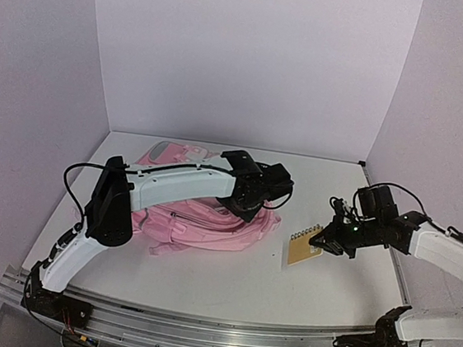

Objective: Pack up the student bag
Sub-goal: Place the stationery in the student bag.

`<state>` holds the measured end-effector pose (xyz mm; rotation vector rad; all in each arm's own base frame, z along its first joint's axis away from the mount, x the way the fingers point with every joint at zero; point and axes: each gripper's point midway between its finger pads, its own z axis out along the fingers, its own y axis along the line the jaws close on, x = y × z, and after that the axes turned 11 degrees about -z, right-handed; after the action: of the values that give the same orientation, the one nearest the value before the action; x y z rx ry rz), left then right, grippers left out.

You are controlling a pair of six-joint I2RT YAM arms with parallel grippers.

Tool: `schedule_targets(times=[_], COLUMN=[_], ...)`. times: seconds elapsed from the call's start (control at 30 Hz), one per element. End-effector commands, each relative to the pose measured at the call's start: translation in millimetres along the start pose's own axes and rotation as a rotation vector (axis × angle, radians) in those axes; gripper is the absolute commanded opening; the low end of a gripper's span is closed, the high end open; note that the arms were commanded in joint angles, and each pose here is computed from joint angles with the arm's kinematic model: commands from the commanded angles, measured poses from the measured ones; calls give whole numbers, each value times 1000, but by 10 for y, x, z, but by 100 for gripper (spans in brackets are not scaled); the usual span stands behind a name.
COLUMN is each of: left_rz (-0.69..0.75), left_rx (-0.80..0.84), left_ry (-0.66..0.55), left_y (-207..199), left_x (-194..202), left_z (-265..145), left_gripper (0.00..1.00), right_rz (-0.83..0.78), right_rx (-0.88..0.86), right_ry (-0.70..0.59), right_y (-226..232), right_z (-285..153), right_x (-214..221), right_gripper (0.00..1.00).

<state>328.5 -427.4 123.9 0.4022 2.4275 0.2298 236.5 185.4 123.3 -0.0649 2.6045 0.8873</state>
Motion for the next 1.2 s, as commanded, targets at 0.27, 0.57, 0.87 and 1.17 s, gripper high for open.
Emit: schedule_targets(times=[0.27,0.57,0.87,1.17], left_rz=[-208,-252,-416,-528], left_rx=[104,116,145,127], left_ry=[-243,-249,-313,-354], left_y=[506,562,1088,1552], left_x=[-829,-884,-1051,-1088], left_z=[-800,-838,-1040,-1151], left_gripper=[0,0,0,0], right_rz=[-3,-100,-82,-43], right_rx=[-122,-176,-470,-619], right_ry=[-189,-232,-218,-108], right_y=[415,639,1235,1753], right_z=[313,760,698,1043], right_x=[-988,-1640,-1796,-1791], right_gripper=[0,0,0,0])
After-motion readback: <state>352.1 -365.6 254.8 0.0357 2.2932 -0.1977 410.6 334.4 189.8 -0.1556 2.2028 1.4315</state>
